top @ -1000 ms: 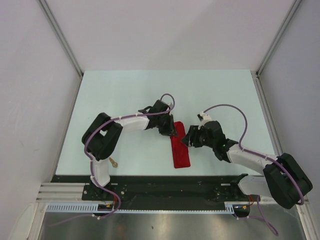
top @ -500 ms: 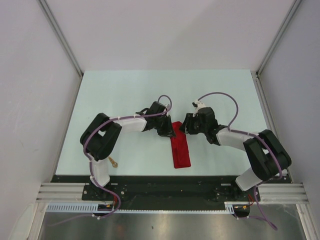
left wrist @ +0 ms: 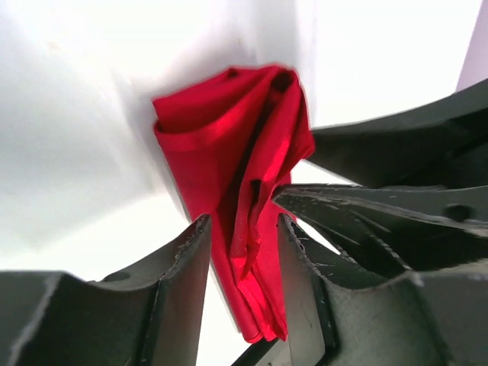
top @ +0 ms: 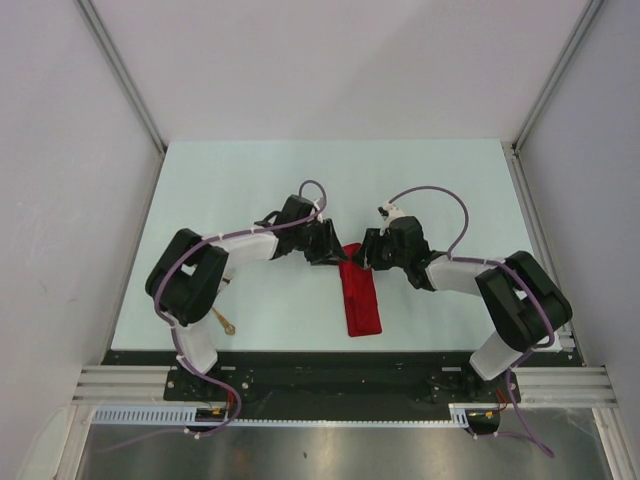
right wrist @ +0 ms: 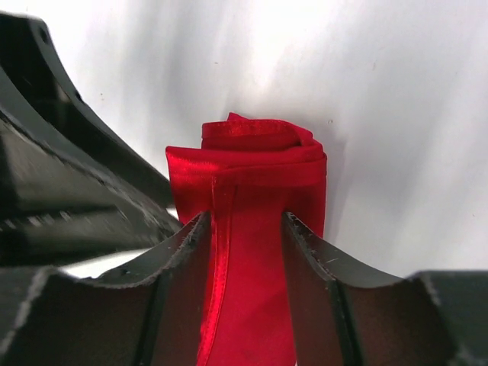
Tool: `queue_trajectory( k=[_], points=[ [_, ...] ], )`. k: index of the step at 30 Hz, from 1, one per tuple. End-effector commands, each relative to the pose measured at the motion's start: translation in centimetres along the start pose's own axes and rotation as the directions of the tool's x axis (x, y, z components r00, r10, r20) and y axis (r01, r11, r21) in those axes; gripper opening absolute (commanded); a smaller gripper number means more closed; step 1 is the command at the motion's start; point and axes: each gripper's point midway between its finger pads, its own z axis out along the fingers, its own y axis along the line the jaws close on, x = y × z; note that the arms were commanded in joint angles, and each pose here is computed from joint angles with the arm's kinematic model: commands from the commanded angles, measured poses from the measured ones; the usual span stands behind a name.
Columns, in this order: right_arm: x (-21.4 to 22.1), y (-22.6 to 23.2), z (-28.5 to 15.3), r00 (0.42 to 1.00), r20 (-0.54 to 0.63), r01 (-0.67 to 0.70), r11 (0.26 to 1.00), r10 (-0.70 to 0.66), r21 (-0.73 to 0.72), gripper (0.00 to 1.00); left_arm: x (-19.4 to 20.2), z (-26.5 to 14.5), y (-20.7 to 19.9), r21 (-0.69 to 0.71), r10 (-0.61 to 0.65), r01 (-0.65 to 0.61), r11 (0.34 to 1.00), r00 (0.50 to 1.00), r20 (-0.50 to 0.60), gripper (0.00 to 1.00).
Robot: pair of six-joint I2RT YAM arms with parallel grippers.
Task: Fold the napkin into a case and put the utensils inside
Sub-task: Fold the 2/3-rectangle-folded napkin at the center of the board.
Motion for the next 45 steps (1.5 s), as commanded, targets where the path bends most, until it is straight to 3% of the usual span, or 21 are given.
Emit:
queue_trajectory(
  k=[1, 6, 12, 19, 22, 26, 29, 31, 32, 35, 37, 38, 39, 41, 43, 44, 45],
  points=[
    [-2.3, 1.5, 0.7, 0.997, 0.07, 0.046, 0.998, -0.043, -0.052, 0.45, -2.5, -1.9, -2.0, 0.095, -0.006, -0.001, 0.995, 0.997, 0.075, 0.43],
    [-2.2, 1.4, 1.1, 0.996, 0.07, 0.05, 0.998, -0.047, -0.048, 0.45, -3.0, -1.0, -2.0, 0.109, -0.026, 0.02, 0.994, 0.998, 0.048, 0.4],
    [-2.4, 2.0, 1.3, 0.996, 0.069, 0.065, 0.996, -0.061, -0.055, 0.45, -3.7, -0.6, -2.1, 0.112, -0.038, 0.032, 0.993, 0.998, 0.052, 0.3],
    [-2.2, 1.7, 2.5, 0.996, 0.052, 0.077, 0.997, -0.076, -0.009, 0.41, -4.4, -0.1, -2.2, 0.112, -0.043, 0.037, 0.993, 0.998, 0.053, 0.04],
    [-2.0, 1.2, 2.9, 0.994, 0.045, 0.098, 0.995, -0.099, 0.022, 0.36, -4.5, -0.3, -2.4, 0.114, -0.044, 0.037, 0.993, 0.997, 0.063, 0.0],
    [-1.9, 1.6, 3.1, 0.988, 0.043, 0.147, 0.989, -0.147, 0.017, 0.09, -4.5, -0.7, -2.4, 0.102, -0.034, 0.027, 0.994, 0.997, 0.073, 0.0],
    [-1.8, 2.0, 2.8, 0.987, 0.041, 0.156, 0.988, -0.155, -0.008, 0.0, -4.4, -0.7, -2.1, 0.096, -0.039, 0.032, 0.995, 0.997, 0.07, 0.0],
    [-1.5, 2.2, 2.3, 0.988, 0.032, 0.15, 0.988, -0.149, -0.025, 0.0, -4.0, -1.0, -1.9, 0.081, -0.04, 0.034, 0.996, 0.997, 0.068, 0.05],
    [-1.7, 2.6, 2.0, 0.988, 0.039, 0.15, 0.988, -0.149, -0.04, 0.0, -4.3, -1.2, -1.7, 0.067, -0.027, 0.021, 0.998, 0.996, 0.088, 0.14],
    [-1.3, 2.8, 1.0, 0.989, 0.034, 0.148, 0.986, -0.146, -0.075, 0.0, -4.5, -2.4, -1.1, 0.021, -0.009, 0.006, 1.0, 0.991, 0.133, 0.26],
    [-1.4, 3.0, 0.8, 0.989, 0.039, 0.148, 0.984, -0.145, -0.096, 0.0, -4.4, -2.8, -0.9, 0.008, -0.006, 0.005, 1.0, 0.991, 0.137, 0.4],
    [-1.3, 2.9, 0.8, 0.988, 0.04, 0.154, 0.983, -0.151, -0.1, 0.0, -4.4, -2.8, -0.9, 0.005, -0.006, 0.005, 1.0, 0.991, 0.136, 0.57],
    [-1.3, 2.9, 0.8, 0.988, 0.038, 0.151, 0.983, -0.148, -0.108, 0.0, -4.3, -2.7, -0.7, 0.002, -0.006, 0.006, 1.0, 0.991, 0.132, 0.61],
    [-1.5, 3.1, 0.6, 0.99, 0.033, 0.139, 0.983, -0.136, -0.123, 0.0, -4.2, -2.4, -0.7, 0.01, -0.011, 0.01, 1.0, 0.993, 0.12, 0.66],
    [-1.8, 2.9, 0.2, 0.991, 0.044, 0.134, 0.986, -0.13, -0.101, 0.06, -4.2, -1.8, -0.7, 0.017, -0.012, 0.011, 1.0, 0.994, 0.105, 0.66],
    [-1.9, 2.8, -0.4, 0.991, 0.05, 0.132, 0.987, -0.128, -0.087, 0.1, -4.4, -1.7, -1.2, 0.032, -0.007, 0.003, 0.999, 0.995, 0.098, 0.65],
    [-2.2, 2.3, -0.7, 0.99, 0.066, 0.126, 0.991, -0.122, -0.055, 0.2, -4.3, -1.5, -1.2, 0.033, -0.006, 0.003, 0.999, 0.996, 0.089, 0.63]
  ],
)
